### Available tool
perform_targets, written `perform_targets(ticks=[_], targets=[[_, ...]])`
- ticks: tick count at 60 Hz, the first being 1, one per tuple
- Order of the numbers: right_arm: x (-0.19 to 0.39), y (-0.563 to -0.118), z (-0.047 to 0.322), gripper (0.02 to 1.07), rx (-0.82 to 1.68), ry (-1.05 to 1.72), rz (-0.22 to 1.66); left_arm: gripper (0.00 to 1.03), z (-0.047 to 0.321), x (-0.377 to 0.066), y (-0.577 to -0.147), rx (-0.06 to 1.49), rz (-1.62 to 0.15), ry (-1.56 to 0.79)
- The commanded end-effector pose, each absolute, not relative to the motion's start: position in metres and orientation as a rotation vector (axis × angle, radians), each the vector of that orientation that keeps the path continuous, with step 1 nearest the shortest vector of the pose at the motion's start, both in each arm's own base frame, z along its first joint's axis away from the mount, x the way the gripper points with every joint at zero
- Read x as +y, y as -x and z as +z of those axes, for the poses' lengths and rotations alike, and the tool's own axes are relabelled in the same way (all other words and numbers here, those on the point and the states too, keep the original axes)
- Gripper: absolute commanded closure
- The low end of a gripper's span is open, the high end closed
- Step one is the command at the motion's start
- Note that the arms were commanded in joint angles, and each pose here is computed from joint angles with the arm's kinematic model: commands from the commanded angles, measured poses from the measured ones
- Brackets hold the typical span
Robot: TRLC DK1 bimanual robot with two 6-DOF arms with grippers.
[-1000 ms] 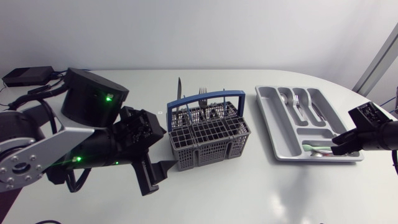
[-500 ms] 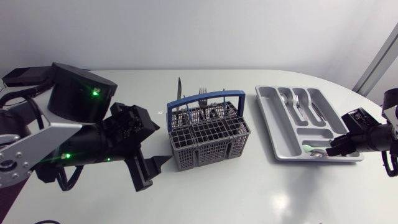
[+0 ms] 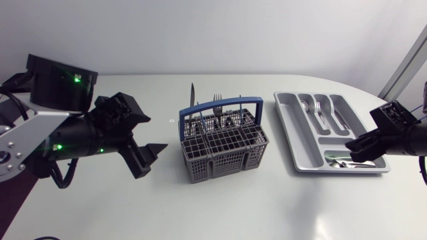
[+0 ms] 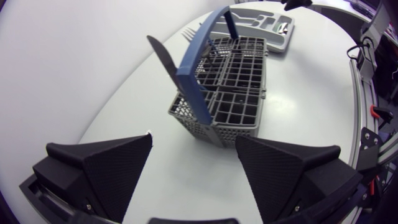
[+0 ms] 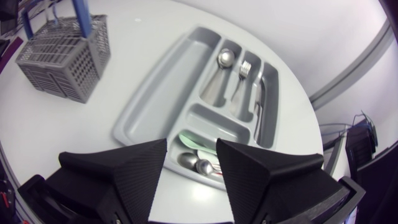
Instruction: Unload the cutlery basket into the drawer organizer.
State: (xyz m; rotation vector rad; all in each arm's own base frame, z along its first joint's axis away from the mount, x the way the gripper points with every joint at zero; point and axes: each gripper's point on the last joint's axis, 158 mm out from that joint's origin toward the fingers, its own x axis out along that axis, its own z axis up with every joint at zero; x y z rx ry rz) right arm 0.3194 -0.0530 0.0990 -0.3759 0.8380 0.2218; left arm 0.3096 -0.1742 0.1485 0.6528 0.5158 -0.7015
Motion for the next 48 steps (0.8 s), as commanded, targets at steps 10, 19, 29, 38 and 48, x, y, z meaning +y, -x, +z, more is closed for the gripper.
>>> perform_targets(ticks=[10, 19, 29, 38, 48], targets=[[0.055, -0.29, 0.118, 0.38, 0.737, 0.402, 0.481, 0.11, 0.168, -0.154, -0.367, 0.491, -0.613, -0.54], [0.105, -0.275, 0.121, 0.39, 0.721, 0.39, 0.611, 0.11, 0.164, -0.149, -0.394, 0.52, -0.619, -0.47], [0.139, -0.264, 0.112, 0.4, 0.755, 0.375, 0.726, 0.12, 0.153, -0.152, -0.409, 0.552, -0.666, -0.41], [0.156, -0.263, 0.1, 0.74, 0.793, 0.336, 0.795, 0.29, 0.145, -0.154, -0.423, 0.571, -0.693, -0.383], [0.171, -0.267, 0.084, 1.01, 0.839, 0.326, 0.834, 0.7, 0.133, -0.158, -0.44, 0.591, -0.717, -0.367]])
